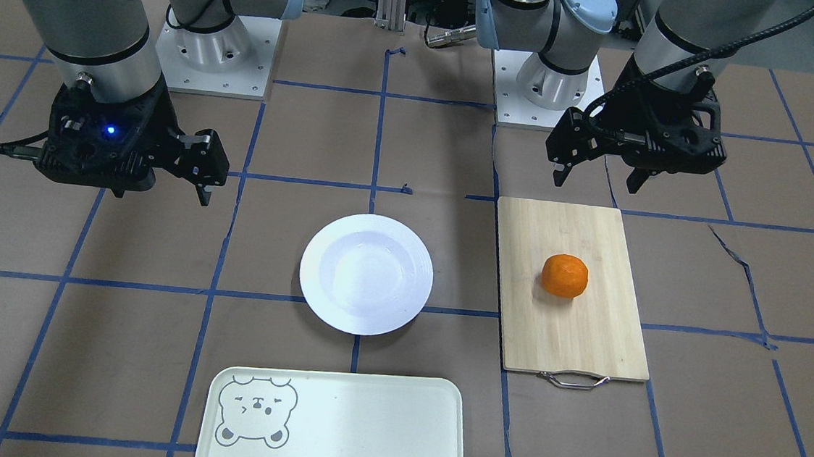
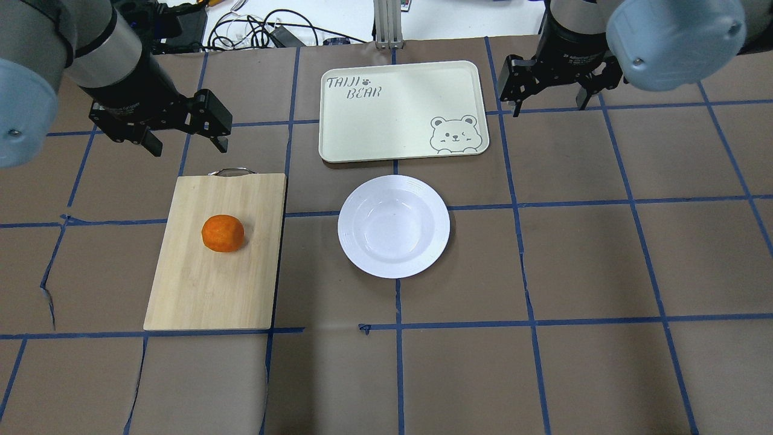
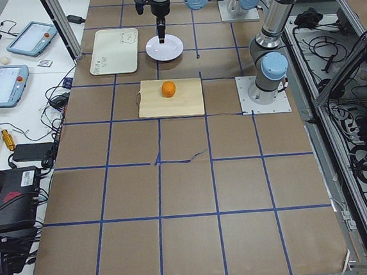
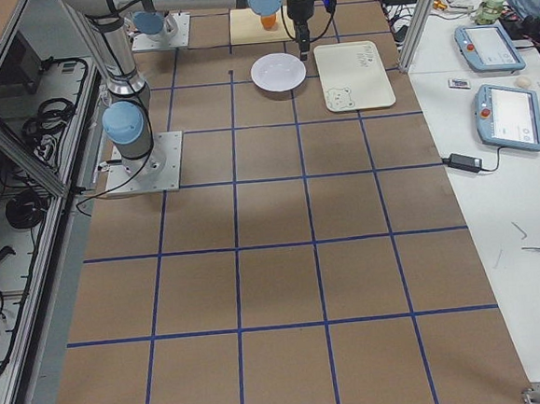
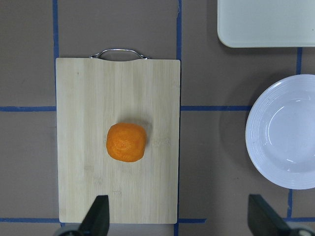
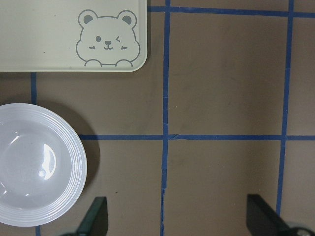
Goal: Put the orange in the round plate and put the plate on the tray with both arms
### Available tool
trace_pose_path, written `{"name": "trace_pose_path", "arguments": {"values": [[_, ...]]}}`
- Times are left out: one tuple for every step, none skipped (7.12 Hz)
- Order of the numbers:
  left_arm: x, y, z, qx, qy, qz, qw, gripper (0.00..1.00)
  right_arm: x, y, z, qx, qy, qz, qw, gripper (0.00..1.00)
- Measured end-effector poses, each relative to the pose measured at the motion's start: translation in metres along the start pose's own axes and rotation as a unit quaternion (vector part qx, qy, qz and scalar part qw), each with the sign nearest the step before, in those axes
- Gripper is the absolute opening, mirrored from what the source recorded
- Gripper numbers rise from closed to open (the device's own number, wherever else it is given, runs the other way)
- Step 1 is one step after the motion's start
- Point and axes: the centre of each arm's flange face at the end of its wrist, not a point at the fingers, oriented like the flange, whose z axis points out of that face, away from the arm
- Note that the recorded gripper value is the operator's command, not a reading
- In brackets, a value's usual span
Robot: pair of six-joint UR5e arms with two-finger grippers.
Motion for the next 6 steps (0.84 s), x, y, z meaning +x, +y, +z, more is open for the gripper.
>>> {"name": "trace_pose_path", "arguments": {"values": [[-0.0004, 0.0001, -0.0002, 0.0, -0.001, 0.0, 1.0, 1.0, 0.0002, -0.0001, 0.0, 0.0, 0.0, 0.0, 1.0, 1.0], [-0.0005, 0.0, -0.0003, 0.0, -0.001, 0.0, 1.0, 1.0, 0.0003, -0.0001, 0.0, 0.0, 0.0, 0.0, 1.0, 1.0], [-0.0006, -0.0002, -0.0002, 0.0, -0.001, 0.0, 1.0, 1.0, 0.0002, -0.0001, 0.0, 0.0, -0.001, 0.0, 1.0, 1.0], [-0.0006, -0.0003, -0.0003, 0.001, -0.001, 0.0, 1.0, 1.0, -0.0001, -0.0002, -0.0001, 0.0, -0.003, 0.0, 1.0, 1.0], [-0.0006, -0.0003, -0.0005, 0.001, -0.002, 0.0, 1.0, 1.0, -0.0003, -0.0002, -0.0003, 0.0, -0.003, 0.0, 1.0, 1.0], [-0.0006, -0.0005, -0.0002, 0.001, -0.001, 0.0, 1.0, 1.0, -0.0004, -0.0002, -0.0003, 0.0, -0.004, 0.0, 1.0, 1.0]]}}
